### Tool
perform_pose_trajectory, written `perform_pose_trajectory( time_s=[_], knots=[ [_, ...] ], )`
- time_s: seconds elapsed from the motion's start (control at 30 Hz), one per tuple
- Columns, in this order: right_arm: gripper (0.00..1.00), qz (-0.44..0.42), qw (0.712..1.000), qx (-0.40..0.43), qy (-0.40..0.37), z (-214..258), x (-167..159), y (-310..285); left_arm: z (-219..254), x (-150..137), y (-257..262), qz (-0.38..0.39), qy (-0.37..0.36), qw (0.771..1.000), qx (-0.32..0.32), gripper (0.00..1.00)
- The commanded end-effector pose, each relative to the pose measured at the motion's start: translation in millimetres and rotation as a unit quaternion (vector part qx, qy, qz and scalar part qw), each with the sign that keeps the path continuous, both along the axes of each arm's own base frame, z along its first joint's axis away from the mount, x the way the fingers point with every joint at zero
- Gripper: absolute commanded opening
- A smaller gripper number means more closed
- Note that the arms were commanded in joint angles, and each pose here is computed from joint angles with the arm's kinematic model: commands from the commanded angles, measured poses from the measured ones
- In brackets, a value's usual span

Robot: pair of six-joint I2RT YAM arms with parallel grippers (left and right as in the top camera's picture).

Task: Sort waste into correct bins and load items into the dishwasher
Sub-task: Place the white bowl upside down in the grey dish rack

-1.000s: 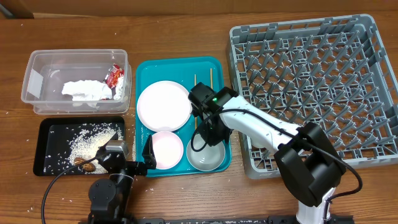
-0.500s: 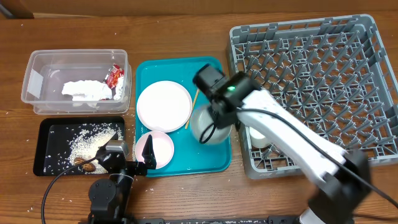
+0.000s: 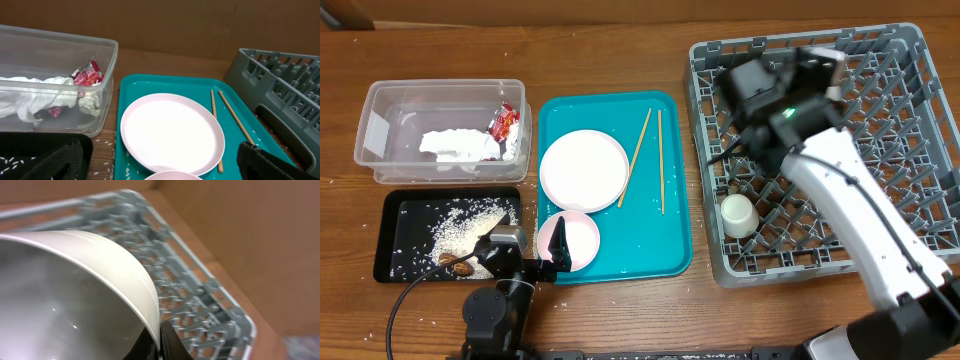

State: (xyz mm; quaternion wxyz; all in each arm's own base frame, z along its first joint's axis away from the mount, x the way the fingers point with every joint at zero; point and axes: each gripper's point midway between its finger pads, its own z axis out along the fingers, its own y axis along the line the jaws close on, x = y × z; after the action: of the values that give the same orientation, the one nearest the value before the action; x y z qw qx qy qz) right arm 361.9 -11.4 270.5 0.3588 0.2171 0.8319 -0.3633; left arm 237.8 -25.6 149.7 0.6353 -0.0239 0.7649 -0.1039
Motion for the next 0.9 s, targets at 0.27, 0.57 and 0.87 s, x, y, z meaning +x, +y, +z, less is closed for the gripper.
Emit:
perform_pose_trajectory(
  time_s=[0.27, 0.57, 0.87],
  knots=[
    [0.04, -0.112, 0.986, -0.01, 0.125, -89, 2, -68, 1, 0, 0, -0.003, -0.005, 1.0, 0.006, 1.0],
    [0.04, -0.052, 0.983, -0.022, 0.173, -117, 8, -22, 1, 0, 0, -0.003, -0.005, 1.0, 0.006, 1.0],
    [0.06, -0.004, 0.984, -0.015, 0.176, -122, 8, 17, 1, 0, 0, -0.004, -0.005, 1.0, 0.006, 1.0]
  ],
)
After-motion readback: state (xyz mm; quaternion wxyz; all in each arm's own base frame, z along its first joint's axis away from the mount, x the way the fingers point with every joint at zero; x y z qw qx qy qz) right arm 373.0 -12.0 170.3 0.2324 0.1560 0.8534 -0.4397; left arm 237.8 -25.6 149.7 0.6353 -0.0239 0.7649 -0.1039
